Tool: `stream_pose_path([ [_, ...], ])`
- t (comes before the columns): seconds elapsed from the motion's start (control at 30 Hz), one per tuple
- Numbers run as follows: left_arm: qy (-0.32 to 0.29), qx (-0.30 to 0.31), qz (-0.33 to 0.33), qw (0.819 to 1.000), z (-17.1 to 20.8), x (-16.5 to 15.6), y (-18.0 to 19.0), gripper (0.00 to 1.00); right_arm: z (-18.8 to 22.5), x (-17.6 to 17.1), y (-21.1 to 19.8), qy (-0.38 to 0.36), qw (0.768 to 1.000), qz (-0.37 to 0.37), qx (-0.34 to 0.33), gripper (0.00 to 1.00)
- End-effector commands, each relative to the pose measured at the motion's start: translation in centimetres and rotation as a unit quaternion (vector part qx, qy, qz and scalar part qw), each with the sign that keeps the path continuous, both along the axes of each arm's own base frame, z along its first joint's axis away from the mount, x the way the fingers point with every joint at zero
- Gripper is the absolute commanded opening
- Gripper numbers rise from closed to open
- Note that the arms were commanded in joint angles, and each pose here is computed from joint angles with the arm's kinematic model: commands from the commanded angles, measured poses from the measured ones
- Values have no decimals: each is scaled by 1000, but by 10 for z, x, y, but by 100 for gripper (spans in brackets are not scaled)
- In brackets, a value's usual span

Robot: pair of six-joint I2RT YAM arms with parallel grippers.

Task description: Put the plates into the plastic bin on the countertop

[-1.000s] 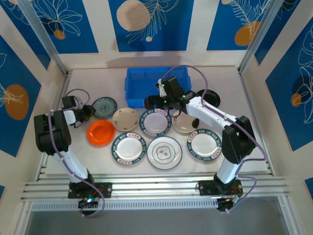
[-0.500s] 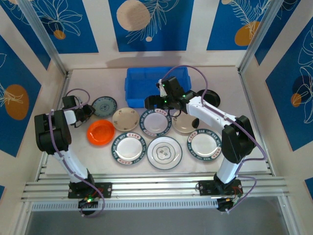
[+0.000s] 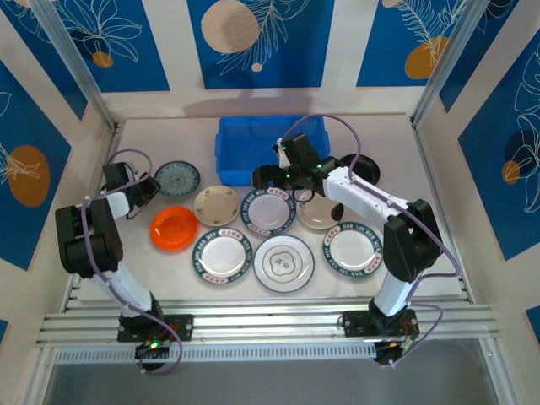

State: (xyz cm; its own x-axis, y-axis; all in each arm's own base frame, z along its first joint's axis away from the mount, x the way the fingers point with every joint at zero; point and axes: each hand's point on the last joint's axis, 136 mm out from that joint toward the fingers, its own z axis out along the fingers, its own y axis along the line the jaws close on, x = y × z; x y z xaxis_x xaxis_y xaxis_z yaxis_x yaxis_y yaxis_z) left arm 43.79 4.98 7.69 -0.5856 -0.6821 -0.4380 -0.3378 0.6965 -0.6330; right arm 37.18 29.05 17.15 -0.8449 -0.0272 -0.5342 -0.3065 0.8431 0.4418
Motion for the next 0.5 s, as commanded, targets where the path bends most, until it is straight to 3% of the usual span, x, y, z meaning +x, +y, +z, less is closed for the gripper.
stream_pose_path([
  [0.0,-55,28,7,998,60,2,-2,0,35,1,-14,-30,999,-15,17,91],
  [0.23,-114,107,-26,987,171,-6,-32,0,77,15,-53,-69,995,-64,12,90],
  [0.47,-168,93,-130,973,240,17,-122,0,110,32,-111,-92,986,-139,16,90],
])
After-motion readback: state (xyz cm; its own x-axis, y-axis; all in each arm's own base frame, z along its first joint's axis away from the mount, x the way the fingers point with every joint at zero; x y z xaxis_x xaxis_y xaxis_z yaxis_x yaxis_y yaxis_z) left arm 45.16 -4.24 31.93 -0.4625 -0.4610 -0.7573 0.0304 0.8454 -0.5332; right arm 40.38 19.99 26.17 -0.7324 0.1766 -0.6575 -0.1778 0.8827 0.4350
